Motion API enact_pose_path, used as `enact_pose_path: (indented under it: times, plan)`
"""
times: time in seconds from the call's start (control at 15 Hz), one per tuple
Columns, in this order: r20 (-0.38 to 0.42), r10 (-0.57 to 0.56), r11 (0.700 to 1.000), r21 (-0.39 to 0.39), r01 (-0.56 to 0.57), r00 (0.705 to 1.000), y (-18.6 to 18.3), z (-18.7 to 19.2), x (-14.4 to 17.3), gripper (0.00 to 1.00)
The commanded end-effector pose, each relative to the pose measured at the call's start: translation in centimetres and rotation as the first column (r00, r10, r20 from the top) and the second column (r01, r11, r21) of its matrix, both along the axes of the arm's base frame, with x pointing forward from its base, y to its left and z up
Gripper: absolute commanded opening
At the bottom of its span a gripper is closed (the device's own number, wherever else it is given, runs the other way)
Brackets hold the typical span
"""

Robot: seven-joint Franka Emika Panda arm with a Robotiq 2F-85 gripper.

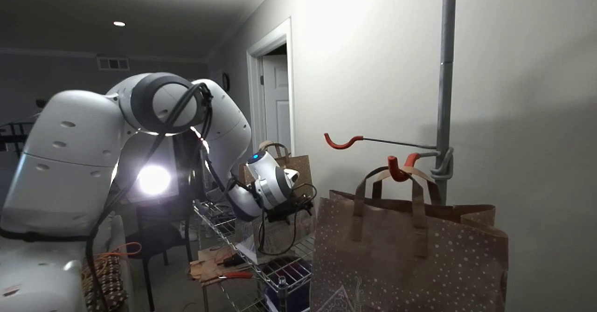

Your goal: Move the brown bags to the metal rack

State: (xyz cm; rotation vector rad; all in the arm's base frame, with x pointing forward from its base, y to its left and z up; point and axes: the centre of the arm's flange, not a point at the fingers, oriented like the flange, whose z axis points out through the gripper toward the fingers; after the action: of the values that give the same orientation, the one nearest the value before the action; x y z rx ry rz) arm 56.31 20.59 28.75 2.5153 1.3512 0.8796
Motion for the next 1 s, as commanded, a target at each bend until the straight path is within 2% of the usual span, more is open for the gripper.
enact_pose_path:
  times: [0.0, 0.27, 0.6, 0.8, 0.93]
  plan:
    - [0.008, 0.07, 0.997, 0.017, -0.07, 0.997, 0.3, 0.7, 0.9, 1.0]
    - [0.007, 0.153, 0.986, 0.067, -0.153, 0.988, 2.0, 0.4, 1.2, 1.0]
    - [-0.017, 0.219, 0.973, 0.082, -0.217, 0.976, 4.5, -0.5, 1.7, 1.0]
    - [-0.026, 0.216, 0.976, 0.04, -0.215, 0.976, 4.1, -0.4, 1.8, 1.0]
    - [-0.037, 0.184, 0.982, -0.042, -0.186, 0.982, 2.4, -0.1, 1.7, 1.0]
